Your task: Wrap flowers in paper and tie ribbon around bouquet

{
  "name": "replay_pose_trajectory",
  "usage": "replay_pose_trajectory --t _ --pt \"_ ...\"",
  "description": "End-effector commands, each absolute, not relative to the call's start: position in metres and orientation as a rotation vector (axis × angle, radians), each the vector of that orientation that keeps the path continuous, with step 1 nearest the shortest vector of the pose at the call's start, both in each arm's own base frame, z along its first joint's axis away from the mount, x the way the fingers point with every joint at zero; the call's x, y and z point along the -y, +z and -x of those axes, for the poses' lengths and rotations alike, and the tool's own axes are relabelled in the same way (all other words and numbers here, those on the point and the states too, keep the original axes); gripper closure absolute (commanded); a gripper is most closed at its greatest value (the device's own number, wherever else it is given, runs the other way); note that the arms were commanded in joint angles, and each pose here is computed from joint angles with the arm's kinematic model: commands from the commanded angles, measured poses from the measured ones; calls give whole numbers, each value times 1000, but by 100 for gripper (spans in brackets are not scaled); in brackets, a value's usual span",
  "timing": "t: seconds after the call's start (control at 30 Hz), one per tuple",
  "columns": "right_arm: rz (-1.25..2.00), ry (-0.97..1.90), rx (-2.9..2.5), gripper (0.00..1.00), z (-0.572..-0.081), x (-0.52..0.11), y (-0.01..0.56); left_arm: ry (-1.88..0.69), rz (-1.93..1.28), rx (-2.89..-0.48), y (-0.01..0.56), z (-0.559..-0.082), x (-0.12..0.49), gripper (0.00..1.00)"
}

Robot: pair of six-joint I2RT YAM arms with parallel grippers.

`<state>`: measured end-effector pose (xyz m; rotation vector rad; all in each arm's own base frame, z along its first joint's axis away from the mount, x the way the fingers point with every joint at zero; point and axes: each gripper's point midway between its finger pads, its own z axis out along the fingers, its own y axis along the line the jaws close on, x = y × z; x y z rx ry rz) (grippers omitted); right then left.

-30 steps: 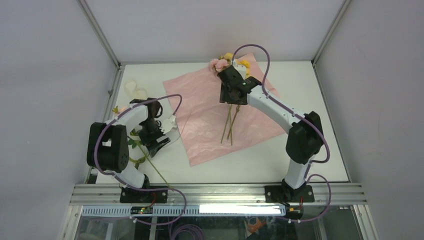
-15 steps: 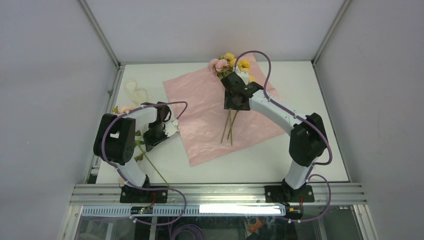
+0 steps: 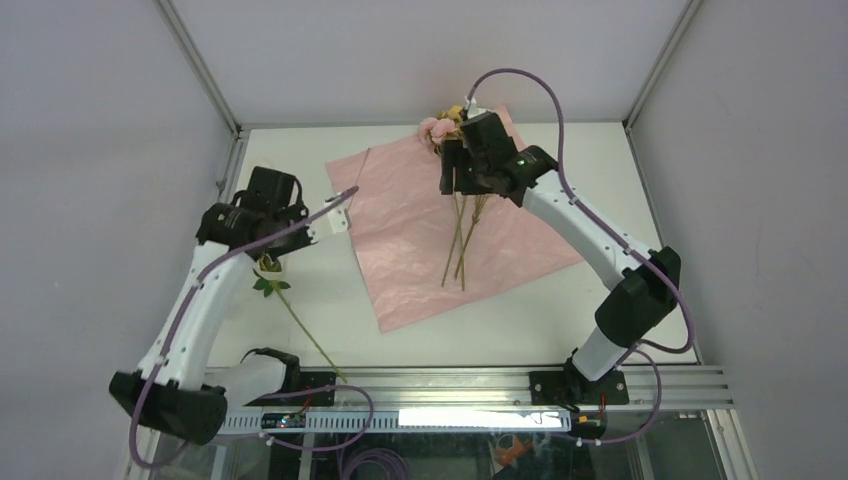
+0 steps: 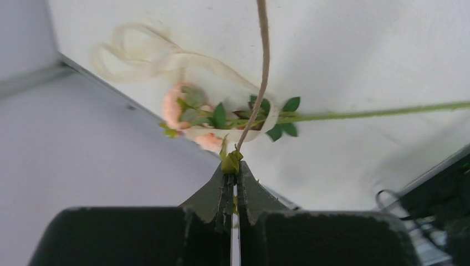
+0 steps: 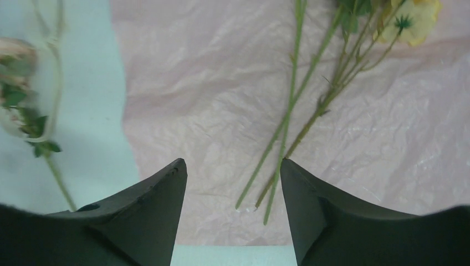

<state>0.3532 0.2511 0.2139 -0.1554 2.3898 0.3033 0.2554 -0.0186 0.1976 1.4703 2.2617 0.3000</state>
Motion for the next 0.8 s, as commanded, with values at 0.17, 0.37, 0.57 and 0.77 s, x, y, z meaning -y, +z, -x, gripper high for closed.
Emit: replay_pose_trajectory --t 0.17,0.37,0.57,0.77 --pt "330 893 -2160 26 -336 -292 344 572 -2186 -1135 279 -208 49 100" --pt "438 1254 -2240 15 -300 -379 335 745 -2180 -674 296 -225 83 100" --pt "528 1512 -2256 16 -256 -456 326 794 -2168 -467 307 -233 104 100" --pt "545 1573 -2243 24 -236 -491 320 864 -2080 -385 316 -247 117 100"
